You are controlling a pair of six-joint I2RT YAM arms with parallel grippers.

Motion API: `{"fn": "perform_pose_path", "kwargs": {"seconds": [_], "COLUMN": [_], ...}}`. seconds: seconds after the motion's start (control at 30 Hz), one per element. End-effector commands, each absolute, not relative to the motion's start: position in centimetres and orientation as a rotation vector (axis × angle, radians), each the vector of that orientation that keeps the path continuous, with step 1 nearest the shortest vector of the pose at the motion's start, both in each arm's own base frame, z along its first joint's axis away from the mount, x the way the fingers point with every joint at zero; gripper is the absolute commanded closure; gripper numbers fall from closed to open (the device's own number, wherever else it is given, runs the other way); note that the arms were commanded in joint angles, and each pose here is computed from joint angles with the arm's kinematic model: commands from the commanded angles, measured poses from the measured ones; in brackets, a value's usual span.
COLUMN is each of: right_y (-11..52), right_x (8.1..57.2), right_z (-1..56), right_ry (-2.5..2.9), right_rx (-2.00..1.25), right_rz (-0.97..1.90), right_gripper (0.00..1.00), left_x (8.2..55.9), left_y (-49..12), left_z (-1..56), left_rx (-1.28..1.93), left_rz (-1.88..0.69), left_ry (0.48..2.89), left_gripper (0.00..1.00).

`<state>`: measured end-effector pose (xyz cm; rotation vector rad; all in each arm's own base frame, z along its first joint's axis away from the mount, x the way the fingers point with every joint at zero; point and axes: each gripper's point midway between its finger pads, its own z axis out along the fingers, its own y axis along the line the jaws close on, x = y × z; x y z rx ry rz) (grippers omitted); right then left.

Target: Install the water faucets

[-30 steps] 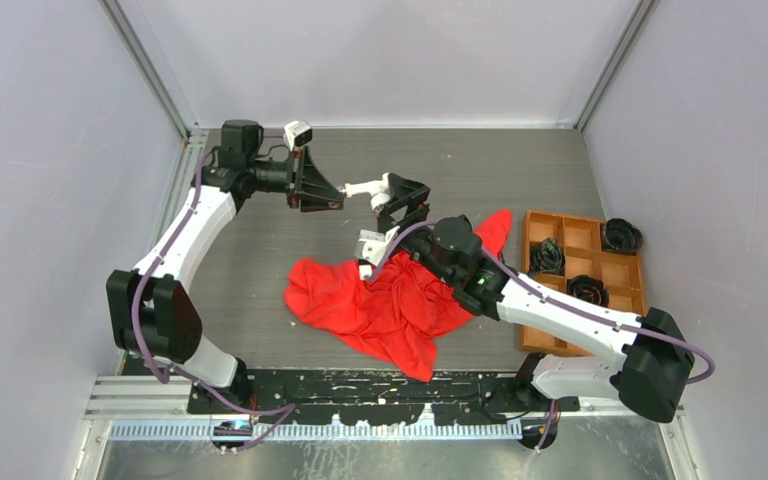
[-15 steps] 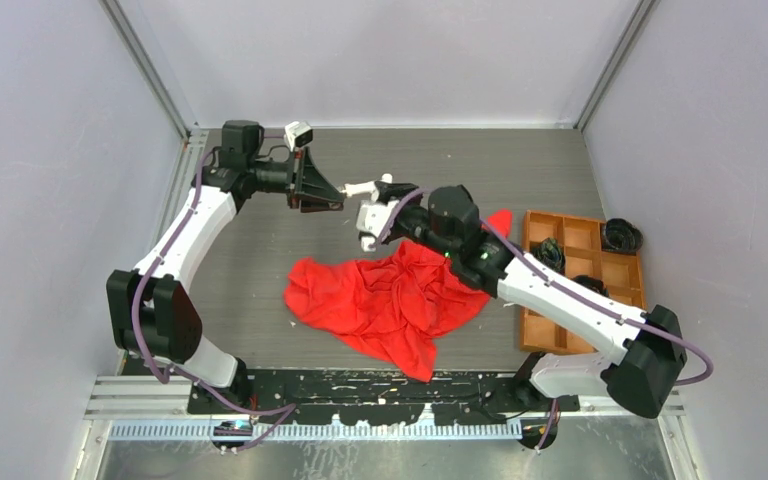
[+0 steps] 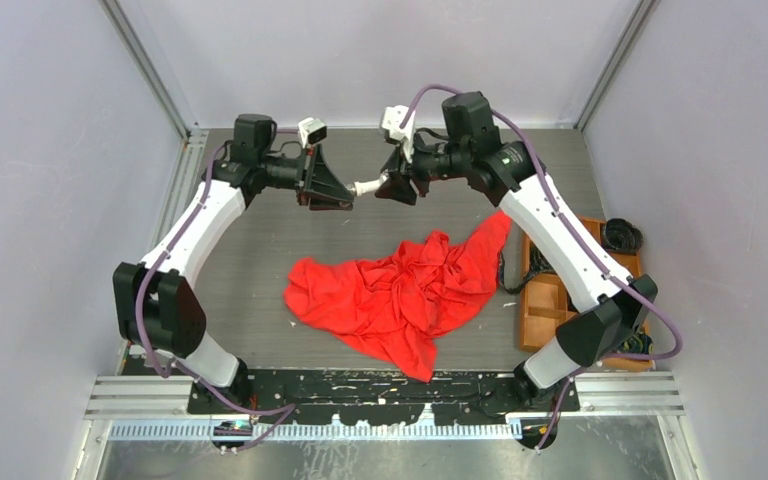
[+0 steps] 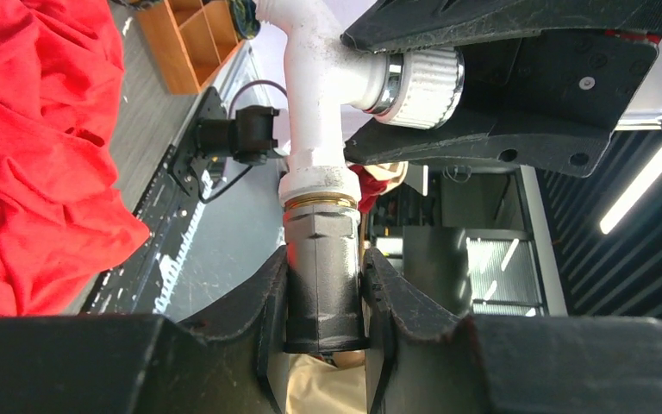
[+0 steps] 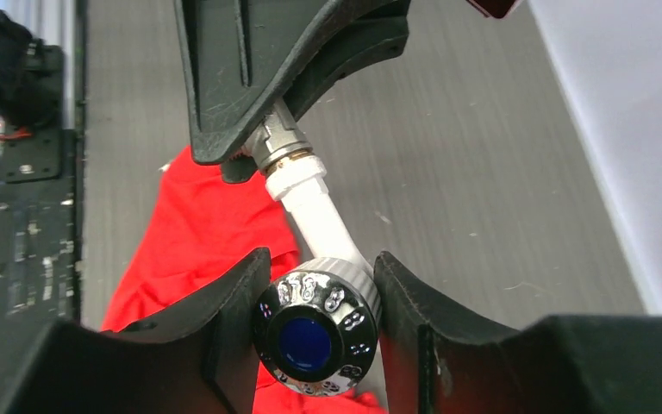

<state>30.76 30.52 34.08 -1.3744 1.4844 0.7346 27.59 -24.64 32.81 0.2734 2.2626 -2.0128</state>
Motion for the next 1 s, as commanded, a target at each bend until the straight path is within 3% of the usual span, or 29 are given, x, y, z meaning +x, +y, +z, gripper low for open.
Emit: {"fn": "perform_pose_path", "kwargs": {"seconds": [0.0,0.03,0.13,0.23,0.33,0.63,0.8,0.97], "right_y": [29.8,29.6,29.5,29.8,29.3,25.7,25.2,25.4], "right_x": [22.5,22.3,22.6,24.3,24.6,26.7,24.1,25.3], "right_z": [34.8,35.1,35.8,37.5,39.8,41.1,38.7,39.7], "right_ry": [1.593,1.593,1.616,1.613,1.497,1.307,0.892,0.858], "right_rx": [-1.409,-1.397,-1.318,-1.194,-1.143,-0.921,-1.033,-1.020], "right_rz": [1.234,1.268,1.337,1.287,1.192,0.853,0.703,0.647], "right_gripper": [0.69,0.66,0.33,0.21,0.02,0.00,0.00,0.00], "left_x": [29.1,29.3,29.6,29.6,29.6,28.7,27.9,27.6], "left_y": [-24.6,-24.6,-24.7,-24.7,-24.8,-24.7,-25.0,-25.3], "left_z": [35.7,35.8,36.0,36.4,37.1,38.9,39.2,39.1], "left_rx": [0.450,0.457,0.464,0.465,0.457,0.423,0.455,0.456], "left_rz": [-1.931,-1.928,-1.924,-1.937,-1.969,-2.031,-2.044,-2.050], "left_ry": [2.084,2.078,2.069,2.062,2.042,2.013,2.014,2.019], "left_gripper": [1.00,1.00,1.00,1.00,1.00,1.00,1.00,1.00]}}
